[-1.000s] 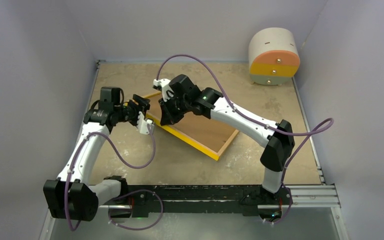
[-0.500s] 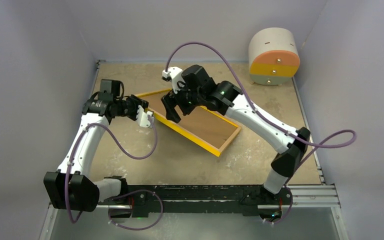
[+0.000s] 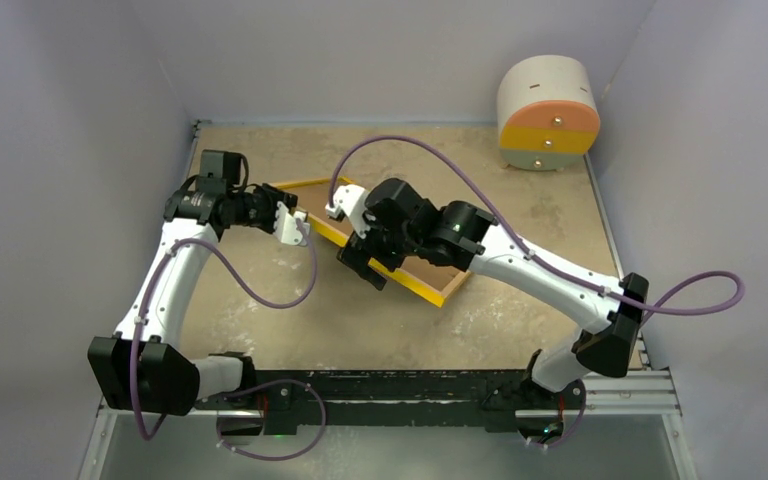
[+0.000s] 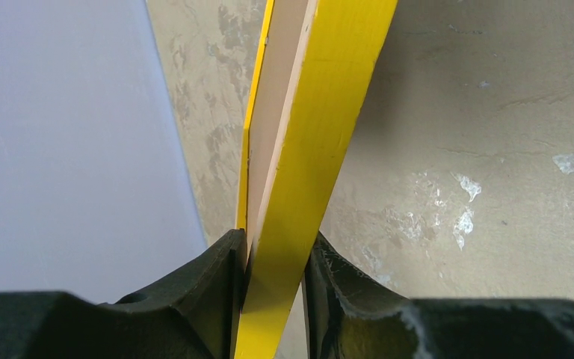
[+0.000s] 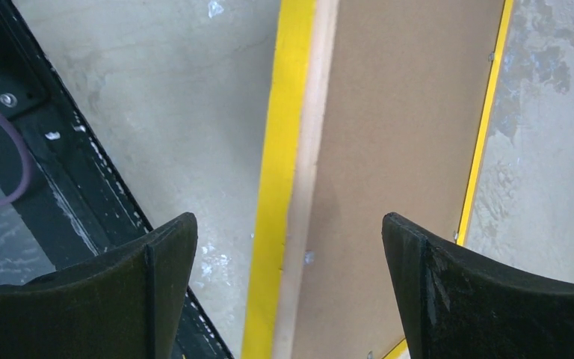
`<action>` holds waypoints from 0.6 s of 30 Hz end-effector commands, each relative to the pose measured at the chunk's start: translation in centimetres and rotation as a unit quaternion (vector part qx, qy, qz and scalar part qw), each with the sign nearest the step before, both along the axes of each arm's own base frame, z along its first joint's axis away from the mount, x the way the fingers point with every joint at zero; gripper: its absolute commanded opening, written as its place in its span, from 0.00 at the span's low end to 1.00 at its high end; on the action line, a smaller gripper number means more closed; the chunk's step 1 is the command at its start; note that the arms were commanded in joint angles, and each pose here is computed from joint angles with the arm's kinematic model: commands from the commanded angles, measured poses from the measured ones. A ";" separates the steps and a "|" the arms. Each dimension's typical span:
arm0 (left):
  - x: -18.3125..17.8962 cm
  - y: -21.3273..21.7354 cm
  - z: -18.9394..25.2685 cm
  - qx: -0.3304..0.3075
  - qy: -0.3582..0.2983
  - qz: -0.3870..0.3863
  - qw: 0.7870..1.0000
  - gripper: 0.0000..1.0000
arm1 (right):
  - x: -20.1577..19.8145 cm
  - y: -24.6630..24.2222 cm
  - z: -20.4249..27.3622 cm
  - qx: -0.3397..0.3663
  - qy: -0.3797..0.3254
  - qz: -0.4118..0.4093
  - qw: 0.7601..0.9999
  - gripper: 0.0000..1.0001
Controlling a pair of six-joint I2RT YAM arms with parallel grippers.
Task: Put the photo into the frame
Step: Turn over the photo frame at the center of the board.
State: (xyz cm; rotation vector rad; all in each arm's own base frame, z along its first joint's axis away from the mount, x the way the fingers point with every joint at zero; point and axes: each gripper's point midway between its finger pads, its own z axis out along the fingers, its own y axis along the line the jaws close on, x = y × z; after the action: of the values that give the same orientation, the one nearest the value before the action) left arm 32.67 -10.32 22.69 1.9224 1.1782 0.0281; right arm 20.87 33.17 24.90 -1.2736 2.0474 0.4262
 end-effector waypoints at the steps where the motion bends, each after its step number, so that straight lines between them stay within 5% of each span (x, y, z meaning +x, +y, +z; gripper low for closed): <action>1: 0.7 -1.1 3.5 -0.039 -0.033 -0.007 0.999 0.31 | -0.1 -0.8 -1.2 -0.054 -0.041 0.002 0.998 0.94; 13: 0.9 -1.3 3.7 -0.052 -0.029 0.002 0.998 0.29 | 2.8 -3.4 -3.0 -0.131 -0.155 -0.058 0.977 0.86; 18: 0.9 -1.3 3.7 -0.058 -0.024 0.007 0.998 0.28 | 3.6 -3.3 -3.1 -0.148 -0.182 -0.061 0.970 0.75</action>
State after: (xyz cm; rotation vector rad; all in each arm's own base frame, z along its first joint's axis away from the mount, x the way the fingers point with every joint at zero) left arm 32.79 -10.68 23.18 1.8920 1.1848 0.0082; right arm 23.10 29.80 20.12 -1.3215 1.9856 -0.0911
